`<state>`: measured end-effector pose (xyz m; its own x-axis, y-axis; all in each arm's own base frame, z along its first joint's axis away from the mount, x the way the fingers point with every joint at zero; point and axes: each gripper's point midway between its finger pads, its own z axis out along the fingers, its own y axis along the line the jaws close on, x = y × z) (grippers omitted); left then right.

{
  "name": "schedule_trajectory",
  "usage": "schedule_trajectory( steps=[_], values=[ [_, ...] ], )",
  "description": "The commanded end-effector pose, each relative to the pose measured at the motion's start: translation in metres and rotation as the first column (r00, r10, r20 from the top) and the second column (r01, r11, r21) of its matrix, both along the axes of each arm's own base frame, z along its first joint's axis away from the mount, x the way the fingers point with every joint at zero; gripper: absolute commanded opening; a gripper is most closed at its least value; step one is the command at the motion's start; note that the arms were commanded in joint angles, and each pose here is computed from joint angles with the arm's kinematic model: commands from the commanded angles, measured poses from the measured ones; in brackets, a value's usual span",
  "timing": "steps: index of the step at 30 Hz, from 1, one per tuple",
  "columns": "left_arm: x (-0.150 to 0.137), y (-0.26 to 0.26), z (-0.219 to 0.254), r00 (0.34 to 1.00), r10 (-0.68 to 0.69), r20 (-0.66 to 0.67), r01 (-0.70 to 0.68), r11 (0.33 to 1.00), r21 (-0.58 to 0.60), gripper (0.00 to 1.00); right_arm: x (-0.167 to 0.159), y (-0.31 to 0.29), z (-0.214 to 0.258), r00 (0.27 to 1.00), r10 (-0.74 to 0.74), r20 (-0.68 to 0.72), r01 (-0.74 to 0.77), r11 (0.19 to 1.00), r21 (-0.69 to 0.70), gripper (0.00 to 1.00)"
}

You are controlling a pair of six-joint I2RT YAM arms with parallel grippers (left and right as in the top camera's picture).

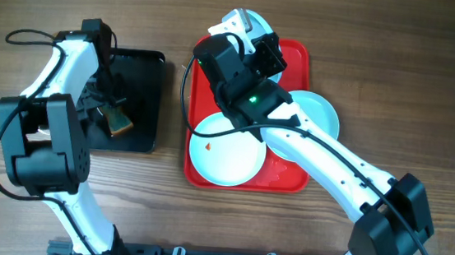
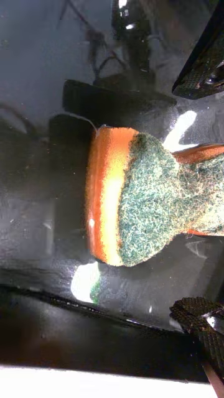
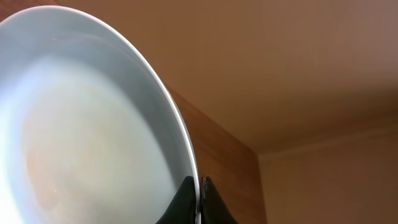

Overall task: Clean dirty plates on tray and stack at the side
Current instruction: 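Lift the top-left plate with the right gripper and carry it right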

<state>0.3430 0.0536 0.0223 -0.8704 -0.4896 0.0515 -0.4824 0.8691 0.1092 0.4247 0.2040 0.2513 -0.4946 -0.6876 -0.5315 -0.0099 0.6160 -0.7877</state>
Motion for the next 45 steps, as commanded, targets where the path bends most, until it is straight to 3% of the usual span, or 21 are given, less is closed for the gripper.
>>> schedule_trajectory(
  steps=[1, 9, 11, 21, 26, 31, 35, 39, 42, 45],
  values=[
    [0.001, 0.001, 0.005, 1.000, -0.010, 0.014, 0.010, 1.000, 0.007, 1.00, -0.003, -0.005, 0.010, 0.999, -0.021, 0.026, 0.021, 1.000, -0.003, 0.04],
    [0.001, 0.001, 0.005, 1.000, -0.010, 0.014, 0.010, 1.000, 0.007, 1.00, -0.005, -0.001, 0.009, 1.000, -0.004, 0.020, 0.005, 1.000, -0.011, 0.04],
    [0.001, 0.001, 0.005, 1.000, -0.010, 0.014, 0.010, 1.000, 0.007, 1.00, -0.002, -0.001, 0.007, 0.998, -0.032, 0.048, 0.028, 0.997, 0.071, 0.05],
    [0.001, 0.001, 0.005, 1.000, -0.010, 0.014, 0.010, 1.000, 0.007, 1.00, -0.001, 0.001, -0.007, 1.000, -0.005, -0.007, 0.005, 1.000, 0.008, 0.04],
    [0.001, 0.001, 0.005, 1.000, -0.010, 0.014, 0.010, 1.000, 0.007, 1.00, 0.001, 0.005, -0.030, 0.997, 0.023, -0.077, -0.004, 0.973, 0.232, 0.04],
    [0.001, 0.001, 0.005, 1.000, -0.010, 0.014, 0.010, 1.000, 0.007, 1.00, -0.003, -0.007, -0.028, 0.995, 0.001, -0.099, 0.017, 0.983, 0.185, 0.04],
    [0.001, 0.001, 0.005, 1.000, -0.010, 0.014, 0.010, 1.000, 0.007, 1.00, -0.004, 0.002, -0.041, 0.984, 0.059, -0.165, -0.001, 0.942, 0.334, 0.04],
    [0.001, 0.001, 0.005, 1.000, -0.010, 0.014, 0.010, 1.000, 0.007, 1.00, 0.003, -0.015, -0.017, 0.991, 0.015, -0.131, 0.065, 0.810, 0.583, 0.04],
    [0.001, 0.001, 0.005, 1.000, -0.010, 0.014, 0.010, 1.000, 0.007, 1.00, 0.013, -0.055, -0.011, 0.976, 0.004, -0.218, 0.178, 0.566, 0.805, 0.04],
    [0.001, 0.001, 0.005, 1.000, -0.010, 0.014, 0.010, 1.000, 0.007, 1.00, 0.022, -0.120, -0.028, 0.940, -0.023, -0.341, 0.327, 0.354, 0.876, 0.04]
  ],
)
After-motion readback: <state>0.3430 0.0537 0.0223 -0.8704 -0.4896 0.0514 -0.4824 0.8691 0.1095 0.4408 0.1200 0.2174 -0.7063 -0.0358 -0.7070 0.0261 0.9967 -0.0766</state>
